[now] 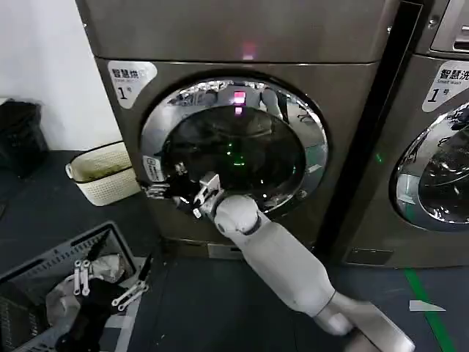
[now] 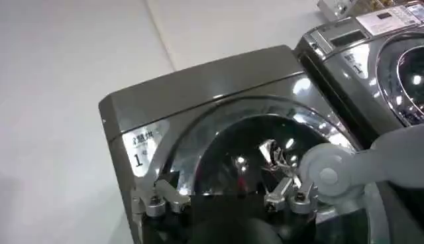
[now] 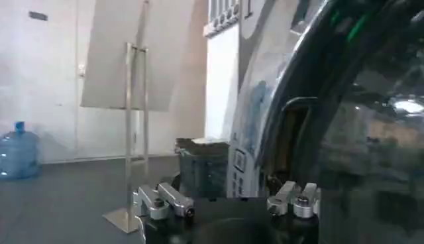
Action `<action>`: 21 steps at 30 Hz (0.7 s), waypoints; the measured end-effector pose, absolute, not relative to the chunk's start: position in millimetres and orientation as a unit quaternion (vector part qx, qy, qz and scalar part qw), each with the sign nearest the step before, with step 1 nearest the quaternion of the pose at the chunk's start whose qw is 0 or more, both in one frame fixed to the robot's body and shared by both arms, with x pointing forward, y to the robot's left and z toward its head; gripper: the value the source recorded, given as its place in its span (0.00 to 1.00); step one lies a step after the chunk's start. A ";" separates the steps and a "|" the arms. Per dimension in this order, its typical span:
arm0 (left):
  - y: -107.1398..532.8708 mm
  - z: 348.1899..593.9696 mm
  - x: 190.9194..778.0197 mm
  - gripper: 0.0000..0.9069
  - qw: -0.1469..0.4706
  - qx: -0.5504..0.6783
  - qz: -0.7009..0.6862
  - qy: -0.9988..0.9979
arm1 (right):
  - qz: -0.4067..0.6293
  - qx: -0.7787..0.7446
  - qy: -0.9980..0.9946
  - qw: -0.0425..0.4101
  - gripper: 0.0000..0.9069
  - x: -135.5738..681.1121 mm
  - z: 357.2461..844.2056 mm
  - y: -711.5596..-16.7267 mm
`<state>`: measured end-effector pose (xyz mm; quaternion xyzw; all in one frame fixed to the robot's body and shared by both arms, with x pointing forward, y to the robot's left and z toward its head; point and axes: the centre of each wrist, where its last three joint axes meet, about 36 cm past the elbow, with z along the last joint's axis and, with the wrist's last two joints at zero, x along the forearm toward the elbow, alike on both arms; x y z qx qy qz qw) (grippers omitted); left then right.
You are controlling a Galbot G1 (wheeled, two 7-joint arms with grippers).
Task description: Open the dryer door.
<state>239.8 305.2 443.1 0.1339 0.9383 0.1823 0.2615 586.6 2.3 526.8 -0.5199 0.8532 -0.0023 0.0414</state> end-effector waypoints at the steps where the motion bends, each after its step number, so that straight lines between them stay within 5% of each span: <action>1: 305.3 442.9 239.9 1.00 0.261 0.134 0.182 0.938 | -0.002 -0.523 0.851 0.042 1.00 587.0 527.0 1.9; 21: 339.9 447.9 245.6 1.00 0.227 0.089 0.200 0.949 | 0.010 -0.618 0.785 0.045 1.00 581.3 545.3 -26.1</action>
